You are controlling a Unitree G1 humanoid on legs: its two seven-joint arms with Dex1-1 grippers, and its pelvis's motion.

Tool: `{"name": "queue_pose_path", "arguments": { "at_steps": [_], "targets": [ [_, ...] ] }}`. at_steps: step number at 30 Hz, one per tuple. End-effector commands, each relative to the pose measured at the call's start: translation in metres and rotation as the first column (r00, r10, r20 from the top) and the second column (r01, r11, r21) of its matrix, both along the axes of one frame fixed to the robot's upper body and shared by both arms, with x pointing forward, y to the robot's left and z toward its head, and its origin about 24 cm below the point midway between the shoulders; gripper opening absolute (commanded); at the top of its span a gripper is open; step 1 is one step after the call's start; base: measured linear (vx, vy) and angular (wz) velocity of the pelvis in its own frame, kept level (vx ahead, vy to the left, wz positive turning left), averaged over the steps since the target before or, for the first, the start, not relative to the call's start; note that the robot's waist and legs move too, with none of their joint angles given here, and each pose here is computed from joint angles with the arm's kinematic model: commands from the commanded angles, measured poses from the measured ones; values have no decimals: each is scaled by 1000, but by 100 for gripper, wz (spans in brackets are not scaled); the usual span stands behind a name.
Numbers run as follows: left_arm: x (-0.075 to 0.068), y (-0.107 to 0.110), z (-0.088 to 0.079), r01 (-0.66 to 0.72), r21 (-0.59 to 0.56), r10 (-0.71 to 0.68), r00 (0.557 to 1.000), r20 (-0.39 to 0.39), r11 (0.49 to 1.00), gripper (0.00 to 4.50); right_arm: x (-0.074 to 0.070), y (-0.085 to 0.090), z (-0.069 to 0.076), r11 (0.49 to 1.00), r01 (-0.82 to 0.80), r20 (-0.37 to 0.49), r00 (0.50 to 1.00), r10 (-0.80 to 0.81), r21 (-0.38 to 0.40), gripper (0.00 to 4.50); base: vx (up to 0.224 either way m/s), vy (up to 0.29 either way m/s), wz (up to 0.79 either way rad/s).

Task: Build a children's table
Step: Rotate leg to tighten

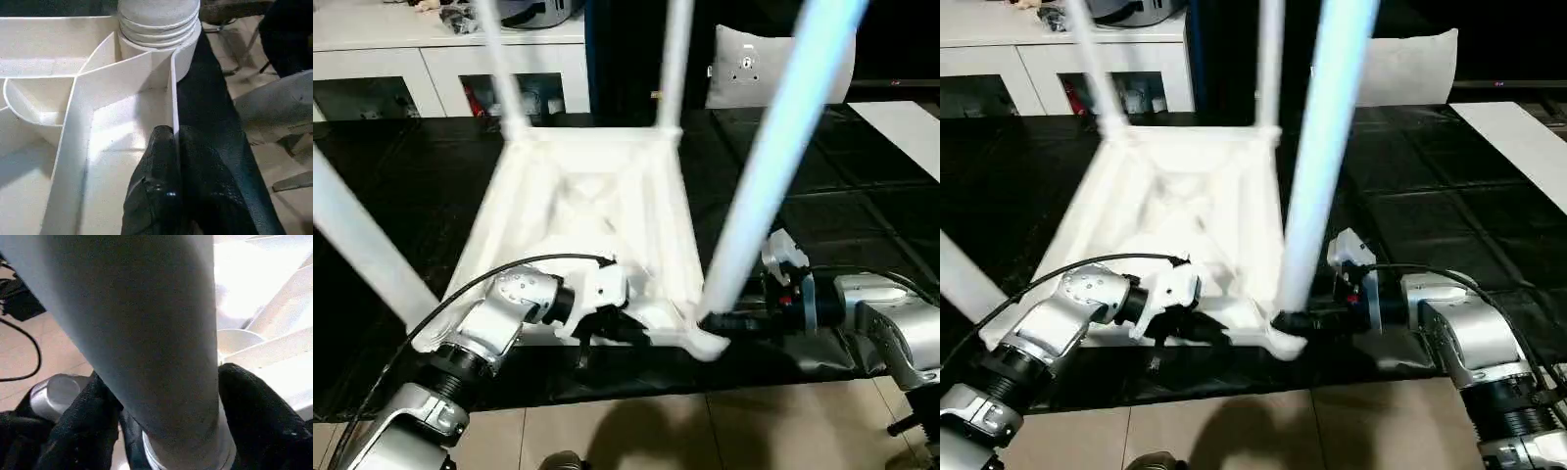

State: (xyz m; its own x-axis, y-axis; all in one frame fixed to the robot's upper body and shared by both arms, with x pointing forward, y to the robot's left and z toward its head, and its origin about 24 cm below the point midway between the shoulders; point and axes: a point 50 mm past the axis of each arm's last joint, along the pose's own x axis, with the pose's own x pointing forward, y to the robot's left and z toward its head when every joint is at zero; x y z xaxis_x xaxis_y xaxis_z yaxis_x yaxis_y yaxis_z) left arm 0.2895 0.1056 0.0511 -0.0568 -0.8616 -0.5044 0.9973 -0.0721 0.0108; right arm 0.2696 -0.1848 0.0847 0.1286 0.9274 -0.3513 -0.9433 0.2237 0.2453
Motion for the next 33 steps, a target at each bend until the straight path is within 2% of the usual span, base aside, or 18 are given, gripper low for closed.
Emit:
{"name": "queue_pose_path", "arguments": {
  "at_steps": [1,5,9,13,14,15,17,18,19,20,22,23,24,26,27,28,32,33],
  "targets": [
    [4,-8,15,66,-33,-65,997,48,997,0,-3,0,2,1000,-23,-5,1000,23,7,285,0,0,0],
    [4,-8,14,66,-42,-64,997,42,997,0,-4,1,1,1000,-28,-14,1000,28,12,245,0,0,0],
    [4,-10,15,45,-67,-43,999,21,997,0,-4,2,2,999,-7,-17,1000,7,39,227,0,0,0],
    [10,-16,17,-93,-115,95,995,14,989,0,3,8,0,989,141,19,990,-142,55,222,0,0,0],
    [13,-20,19,-147,-132,150,989,11,980,0,8,11,-2,975,221,31,975,-222,39,221,0,0,0],
    [16,-27,21,-234,-153,238,971,11,960,0,22,13,-10,915,403,36,915,-402,-7,219,0,0,0],
    [17,-28,21,-248,-155,253,968,11,956,0,24,13,-12,903,429,34,903,-429,-15,217,0,0,0],
    [20,-36,23,-343,-179,351,936,13,922,0,35,12,-20,804,592,27,806,-591,-64,213,0,0,0],
    [22,-40,24,-386,-189,395,919,10,903,0,38,12,-22,764,641,35,767,-641,-76,213,0,0,0],
    [22,-40,24,-386,-189,395,919,10,903,0,38,12,-22,764,641,35,767,-641,-76,211,0,0,0],
    [27,-51,25,-506,-217,515,857,-13,835,0,46,15,-27,651,755,82,656,-750,-80,211,0,0,0],
    [27,-52,25,-509,-217,518,855,-14,833,0,46,15,-27,649,757,82,654,-752,-80,211,0,0,0],
    [28,-58,26,-546,-232,555,831,-28,805,0,49,17,-29,609,790,90,613,-785,-71,211,0,0,0],
    [28,-64,27,-554,-241,566,824,-24,797,0,51,20,-30,589,807,89,590,-802,-44,211,0,0,0],
    [27,-66,27,-549,-242,562,827,-19,800,0,51,21,-29,587,809,86,587,-805,-29,263,0,0,0],
    [27,-68,27,-544,-241,558,830,-13,804,0,52,23,-28,588,809,82,587,-806,-13,263,0,0,0],
    [27,-66,28,-546,-229,563,827,10,806,0,49,30,-23,623,782,75,619,-782,35,295,0,0,0],
    [27,-62,27,-552,-218,569,822,21,805,0,49,29,-20,629,775,80,624,-777,56,319,0,0,0]
  ]
}}
